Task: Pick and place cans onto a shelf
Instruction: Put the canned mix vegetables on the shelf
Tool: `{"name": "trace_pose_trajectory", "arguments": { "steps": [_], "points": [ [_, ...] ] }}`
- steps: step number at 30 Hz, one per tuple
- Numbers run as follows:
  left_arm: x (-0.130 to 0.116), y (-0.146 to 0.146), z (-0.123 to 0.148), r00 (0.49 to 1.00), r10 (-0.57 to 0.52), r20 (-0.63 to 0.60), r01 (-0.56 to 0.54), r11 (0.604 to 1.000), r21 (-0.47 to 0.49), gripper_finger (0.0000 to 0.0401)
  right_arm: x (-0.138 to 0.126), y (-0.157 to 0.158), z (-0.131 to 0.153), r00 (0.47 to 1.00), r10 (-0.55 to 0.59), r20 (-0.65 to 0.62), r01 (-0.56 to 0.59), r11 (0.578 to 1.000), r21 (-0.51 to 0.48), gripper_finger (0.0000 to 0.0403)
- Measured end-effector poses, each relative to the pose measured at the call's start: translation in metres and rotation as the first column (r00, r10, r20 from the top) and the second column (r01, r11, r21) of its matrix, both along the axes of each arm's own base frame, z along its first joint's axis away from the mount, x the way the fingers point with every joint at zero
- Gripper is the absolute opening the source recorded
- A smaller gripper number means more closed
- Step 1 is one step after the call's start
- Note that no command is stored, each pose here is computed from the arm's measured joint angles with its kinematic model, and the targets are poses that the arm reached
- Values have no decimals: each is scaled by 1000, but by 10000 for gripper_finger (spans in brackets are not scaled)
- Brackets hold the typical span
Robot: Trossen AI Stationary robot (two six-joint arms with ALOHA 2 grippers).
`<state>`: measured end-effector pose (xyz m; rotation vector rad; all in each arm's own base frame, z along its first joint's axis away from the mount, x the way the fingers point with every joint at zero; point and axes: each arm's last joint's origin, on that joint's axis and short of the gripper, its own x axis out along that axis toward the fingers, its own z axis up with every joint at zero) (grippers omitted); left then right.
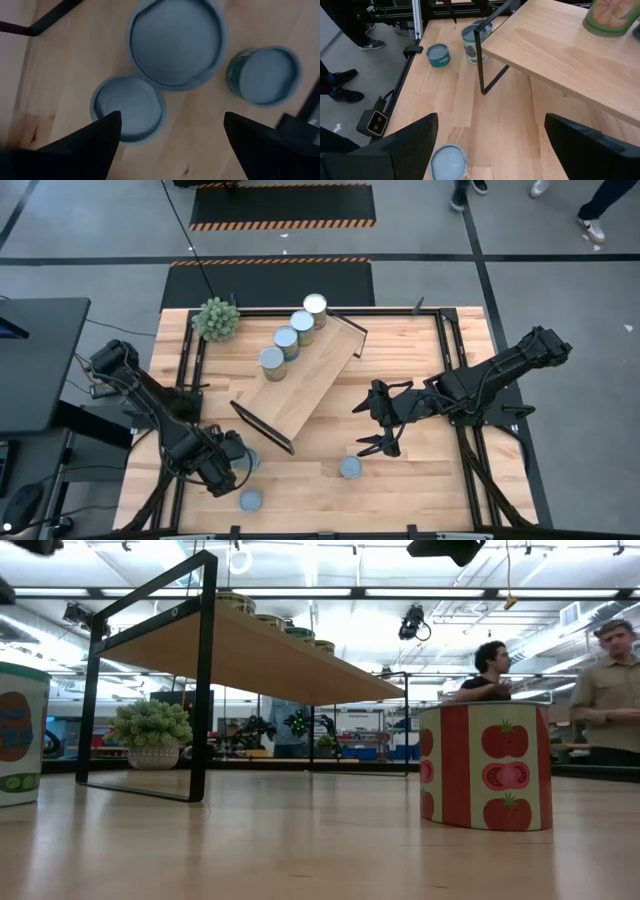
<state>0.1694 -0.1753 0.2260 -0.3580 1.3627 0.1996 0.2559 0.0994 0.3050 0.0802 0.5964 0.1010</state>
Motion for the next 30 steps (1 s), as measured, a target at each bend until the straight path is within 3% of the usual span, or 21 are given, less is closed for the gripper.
{"name": "trace_pose_trajectory", "arguments": {
  "steps": [6, 12, 21, 30],
  "points": [
    [-2, 3, -22, 1000, -2, 17, 2, 1000, -1, 357, 0, -1, 0, 1000, -9, -1, 9, 1000, 6, 374],
    [0, 6, -25, 994, 5, 110, -15, 996, 84, 357, 2, -4, 0, 999, -34, -4, 34, 999, 24, 374],
    [4, 3, -31, 983, -131, 126, 107, 978, 179, 357, 3, -9, 0, 998, -56, -4, 56, 998, 34, 374],
    [12, 0, -40, 985, -101, 143, 73, 979, 190, 357, 4, -12, 0, 997, -71, -3, 71, 997, 40, 374]
  ]
}}
